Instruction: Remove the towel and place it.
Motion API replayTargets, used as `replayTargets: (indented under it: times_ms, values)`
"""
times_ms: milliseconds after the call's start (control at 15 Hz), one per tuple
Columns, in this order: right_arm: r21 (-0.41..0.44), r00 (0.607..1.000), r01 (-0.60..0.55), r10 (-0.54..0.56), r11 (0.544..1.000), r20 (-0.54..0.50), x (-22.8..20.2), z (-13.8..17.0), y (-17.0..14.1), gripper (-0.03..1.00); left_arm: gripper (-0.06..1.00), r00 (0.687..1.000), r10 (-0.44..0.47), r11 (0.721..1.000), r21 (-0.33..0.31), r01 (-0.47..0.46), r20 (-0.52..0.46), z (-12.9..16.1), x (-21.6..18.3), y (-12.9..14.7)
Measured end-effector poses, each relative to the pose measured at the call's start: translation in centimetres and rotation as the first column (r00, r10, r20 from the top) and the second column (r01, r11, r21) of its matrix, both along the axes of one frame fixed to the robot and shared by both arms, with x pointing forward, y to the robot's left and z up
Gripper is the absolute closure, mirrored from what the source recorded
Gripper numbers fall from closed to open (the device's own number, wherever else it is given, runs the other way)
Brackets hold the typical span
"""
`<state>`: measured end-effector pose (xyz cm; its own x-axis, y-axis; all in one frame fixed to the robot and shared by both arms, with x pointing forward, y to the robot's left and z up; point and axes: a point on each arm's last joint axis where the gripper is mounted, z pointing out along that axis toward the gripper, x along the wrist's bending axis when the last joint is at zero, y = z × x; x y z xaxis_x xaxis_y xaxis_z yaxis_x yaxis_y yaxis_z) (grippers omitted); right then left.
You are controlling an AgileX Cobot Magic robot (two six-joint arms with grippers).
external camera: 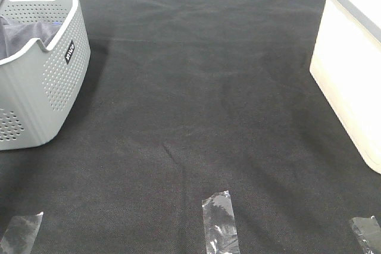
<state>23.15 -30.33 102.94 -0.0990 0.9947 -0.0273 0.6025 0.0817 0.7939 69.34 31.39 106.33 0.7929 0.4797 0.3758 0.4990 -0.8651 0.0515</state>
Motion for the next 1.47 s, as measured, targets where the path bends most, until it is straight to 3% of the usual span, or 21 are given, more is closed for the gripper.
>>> replayTargets:
  times_ms: [200,333,667,1000,1067,1267,1467]
  values:
    - [0.0,1.0,0.0,0.0,1.0,0.0,0.0,0.0,0.0,0.22,0.94,0.988,0.086,0.992,-0.102,-0.073,0.127,5.3,-2.4,-0.8]
    - [0.0,1.0,0.0,0.0,1.0,0.0,0.0,0.0,0.0,0.22,0.94,0.96,0.166,0.969,-0.221,-0.115,0.228,10.1,-5.2,-1.4]
    - [0.0,1.0,0.0,0.0,1.0,0.0,0.0,0.0,0.0,0.22,0.94,0.9,0.203,0.926,-0.374,-0.049,0.386,17.6,-11.3,-2.5]
    - [0.0,1.0,0.0,0.0,1.0,0.0,0.0,0.0,0.0,0.22,0.94,0.845,0.096,0.916,-0.378,0.131,0.526,21.6,-15.6,-6.5]
    - [0.0,1.0,0.0,0.0,1.0,0.0,0.0,0.0,0.0,0.22,0.94,0.802,0.034,0.897,-0.372,0.239,0.597,23.2,-17.5,-8.7]
    - [-0.005,1.0,-0.001,0.001,1.0,-0.006,0.1,0.0,0.0,0.22,0.94,0.767,-0.074,0.852,-0.359,0.38,0.637,24.2,-19.8,-12.3]
    - [-0.003,0.985,-0.172,0.172,0.985,0.019,1.8,1.4,1.5,0.22,0.94,0.723,-0.207,0.802,-0.309,0.511,0.659,24.3,-21.6,-16.1]
